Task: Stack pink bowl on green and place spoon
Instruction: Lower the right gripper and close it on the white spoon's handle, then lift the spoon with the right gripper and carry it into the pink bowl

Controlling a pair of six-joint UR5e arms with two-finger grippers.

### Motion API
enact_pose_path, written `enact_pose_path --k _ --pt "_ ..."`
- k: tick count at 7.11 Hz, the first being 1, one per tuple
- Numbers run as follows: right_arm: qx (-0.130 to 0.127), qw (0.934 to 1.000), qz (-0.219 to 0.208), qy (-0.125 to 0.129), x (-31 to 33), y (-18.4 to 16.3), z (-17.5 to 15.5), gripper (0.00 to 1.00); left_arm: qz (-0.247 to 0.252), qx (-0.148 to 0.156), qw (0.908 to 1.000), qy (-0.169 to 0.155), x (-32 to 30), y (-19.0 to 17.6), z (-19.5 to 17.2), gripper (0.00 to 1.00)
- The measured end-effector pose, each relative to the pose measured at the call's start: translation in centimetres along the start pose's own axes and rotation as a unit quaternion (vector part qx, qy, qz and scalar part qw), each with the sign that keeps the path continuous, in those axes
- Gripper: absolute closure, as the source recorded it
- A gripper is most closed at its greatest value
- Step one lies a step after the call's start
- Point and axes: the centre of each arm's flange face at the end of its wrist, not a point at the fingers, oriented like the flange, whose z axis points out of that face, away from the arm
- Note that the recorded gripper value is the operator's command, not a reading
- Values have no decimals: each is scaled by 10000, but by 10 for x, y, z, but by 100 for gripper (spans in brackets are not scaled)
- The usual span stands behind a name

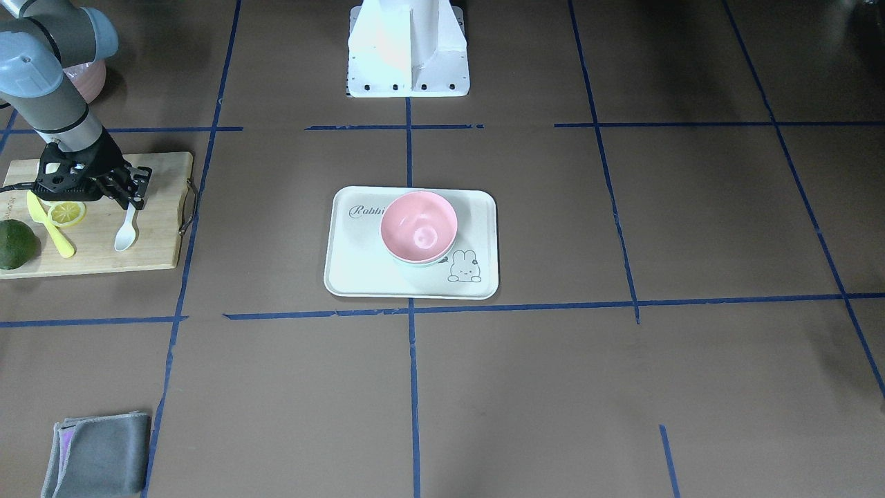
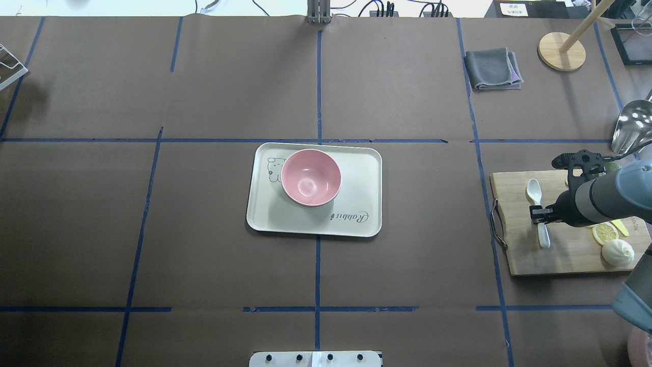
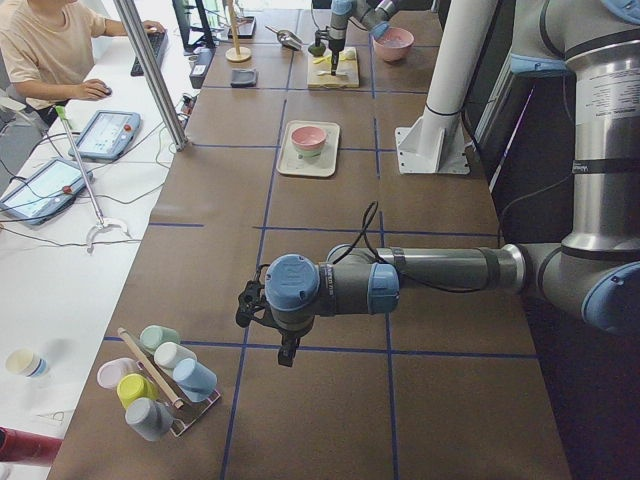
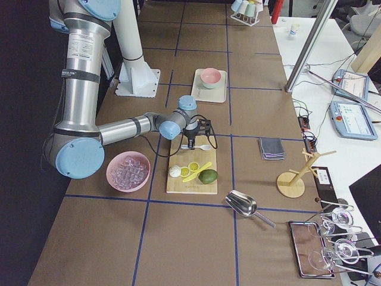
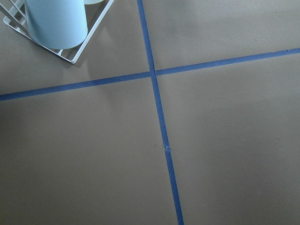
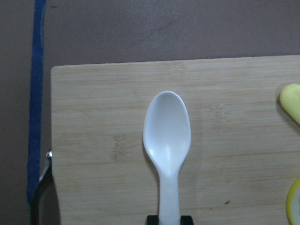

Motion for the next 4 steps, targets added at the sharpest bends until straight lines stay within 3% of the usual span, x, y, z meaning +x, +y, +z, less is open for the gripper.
enact_pose_path --k 4 --pt "-27 9997 -35 -252 -19 -4 -33 100 -24 7 10000 -2 0 0 -1 0"
